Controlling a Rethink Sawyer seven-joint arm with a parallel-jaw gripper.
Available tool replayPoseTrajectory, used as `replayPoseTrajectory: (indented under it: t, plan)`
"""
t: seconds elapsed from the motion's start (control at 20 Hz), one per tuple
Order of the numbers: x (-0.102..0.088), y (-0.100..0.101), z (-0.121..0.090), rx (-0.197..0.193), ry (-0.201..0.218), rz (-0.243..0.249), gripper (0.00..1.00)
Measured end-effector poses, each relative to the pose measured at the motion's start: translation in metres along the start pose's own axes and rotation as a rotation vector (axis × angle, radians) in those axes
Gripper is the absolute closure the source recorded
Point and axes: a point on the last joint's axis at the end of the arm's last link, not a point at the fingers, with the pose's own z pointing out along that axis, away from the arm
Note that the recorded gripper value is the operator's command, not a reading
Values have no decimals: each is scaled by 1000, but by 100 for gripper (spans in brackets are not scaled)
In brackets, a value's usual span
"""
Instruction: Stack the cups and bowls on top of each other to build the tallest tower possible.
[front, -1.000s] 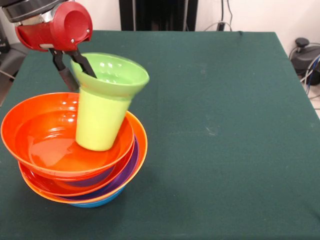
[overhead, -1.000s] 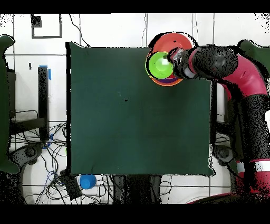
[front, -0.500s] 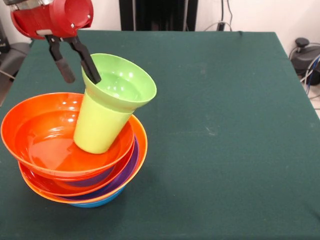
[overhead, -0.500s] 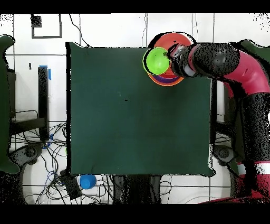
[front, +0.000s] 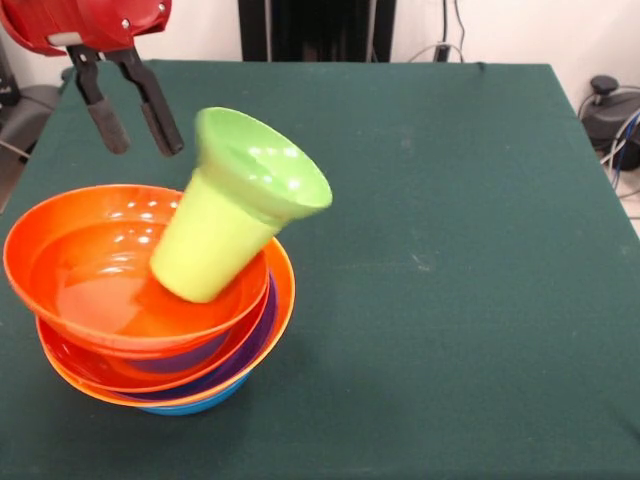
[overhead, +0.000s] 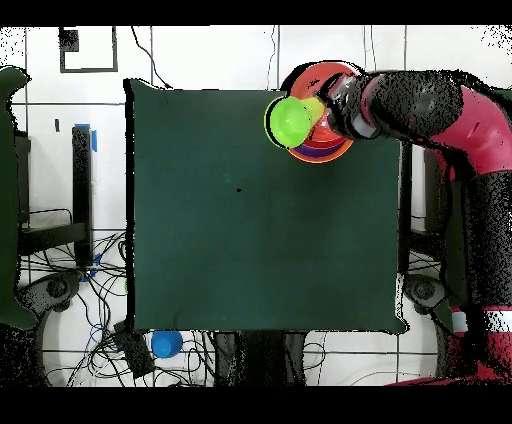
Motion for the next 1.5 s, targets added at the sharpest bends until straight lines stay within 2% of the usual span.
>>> replayPoseTrajectory:
  t: [0.3, 1.5]
  plan:
    - [-5, 6, -4, -3, -16, -4, 0]
    - [-3, 5, -3, 8, -16, -5, 0]
